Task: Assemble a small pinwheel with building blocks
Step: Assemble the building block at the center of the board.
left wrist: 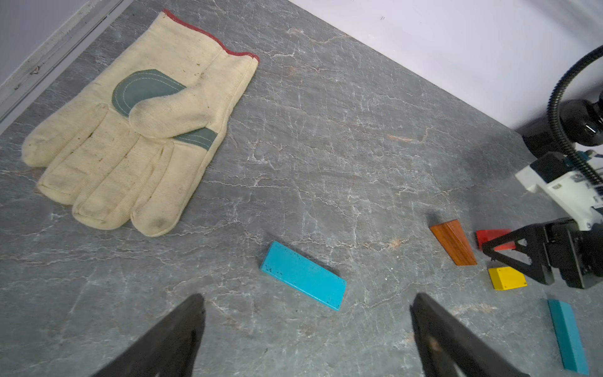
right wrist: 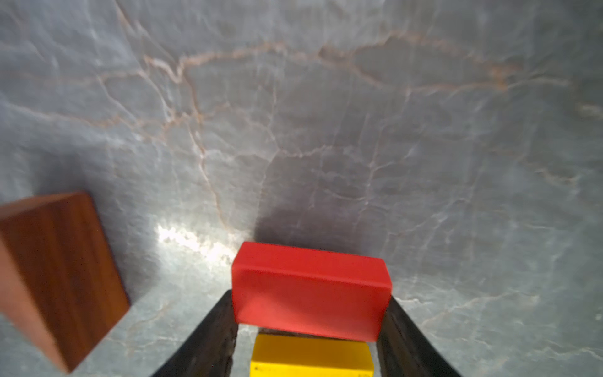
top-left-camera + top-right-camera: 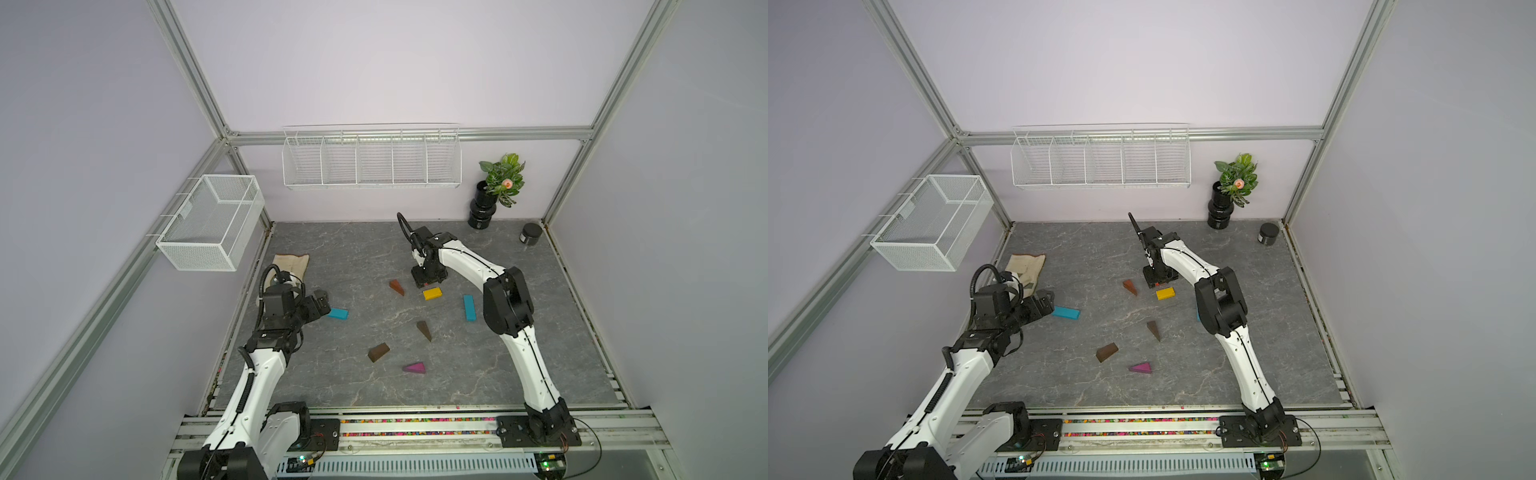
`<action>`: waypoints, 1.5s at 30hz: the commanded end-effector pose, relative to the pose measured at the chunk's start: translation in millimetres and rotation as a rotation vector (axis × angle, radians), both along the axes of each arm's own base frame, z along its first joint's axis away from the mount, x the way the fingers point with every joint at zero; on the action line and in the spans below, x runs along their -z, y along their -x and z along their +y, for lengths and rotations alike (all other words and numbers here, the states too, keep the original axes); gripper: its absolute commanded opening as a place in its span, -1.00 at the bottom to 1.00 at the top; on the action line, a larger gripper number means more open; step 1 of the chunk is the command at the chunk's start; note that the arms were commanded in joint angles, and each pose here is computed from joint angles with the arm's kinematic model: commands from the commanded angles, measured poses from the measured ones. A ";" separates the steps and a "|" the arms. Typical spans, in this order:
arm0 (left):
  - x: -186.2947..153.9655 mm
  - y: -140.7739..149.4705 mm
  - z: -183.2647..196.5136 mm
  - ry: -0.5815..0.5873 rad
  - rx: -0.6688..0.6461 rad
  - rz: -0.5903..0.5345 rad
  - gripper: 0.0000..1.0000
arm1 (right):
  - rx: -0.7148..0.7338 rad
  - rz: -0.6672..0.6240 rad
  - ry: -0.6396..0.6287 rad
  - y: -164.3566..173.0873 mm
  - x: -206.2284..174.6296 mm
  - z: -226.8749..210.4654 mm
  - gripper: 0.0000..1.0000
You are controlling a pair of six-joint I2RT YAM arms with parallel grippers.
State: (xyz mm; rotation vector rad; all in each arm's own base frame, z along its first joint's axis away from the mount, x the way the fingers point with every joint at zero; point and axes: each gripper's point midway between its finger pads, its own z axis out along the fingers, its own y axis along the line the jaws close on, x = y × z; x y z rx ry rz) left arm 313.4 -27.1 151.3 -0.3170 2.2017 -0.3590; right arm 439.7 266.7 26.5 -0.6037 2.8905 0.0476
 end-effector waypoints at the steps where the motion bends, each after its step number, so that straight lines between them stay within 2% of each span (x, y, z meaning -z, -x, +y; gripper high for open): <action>1: -3.7 -3.1 -3.5 0.012 0.013 -0.014 0.99 | -0.024 0.059 0.007 13.0 6.7 -5.7 0.18; 6: -2.6 -3.1 -4.6 0.015 0.017 -0.010 0.99 | -0.023 0.065 0.003 16.0 4.9 -11.6 0.32; 11: -1.9 -3.7 -5.6 0.019 0.021 -0.007 0.99 | -0.018 0.047 -0.009 9.4 -4.0 -13.7 0.64; 15: -1.6 -4.0 -5.6 0.019 0.021 -0.006 0.99 | -0.021 0.047 -0.017 3.7 -5.4 -11.1 0.71; 20: -1.2 -3.9 -4.6 0.015 0.018 -0.005 0.99 | -0.018 0.050 -0.031 -2.5 -2.5 -4.8 0.70; 28: -2.3 -3.7 -2.4 0.006 0.008 -0.006 0.99 | -0.014 0.064 -0.020 -5.8 8.1 -3.7 0.52; 34: -1.7 -3.5 -2.7 0.007 0.010 -0.004 0.99 | -0.014 0.059 0.001 -3.9 7.3 -8.9 0.28; 45: -2.1 -4.0 -3.9 0.012 0.012 -0.005 0.99 | 0.004 0.059 -0.008 3.0 2.4 -11.8 0.22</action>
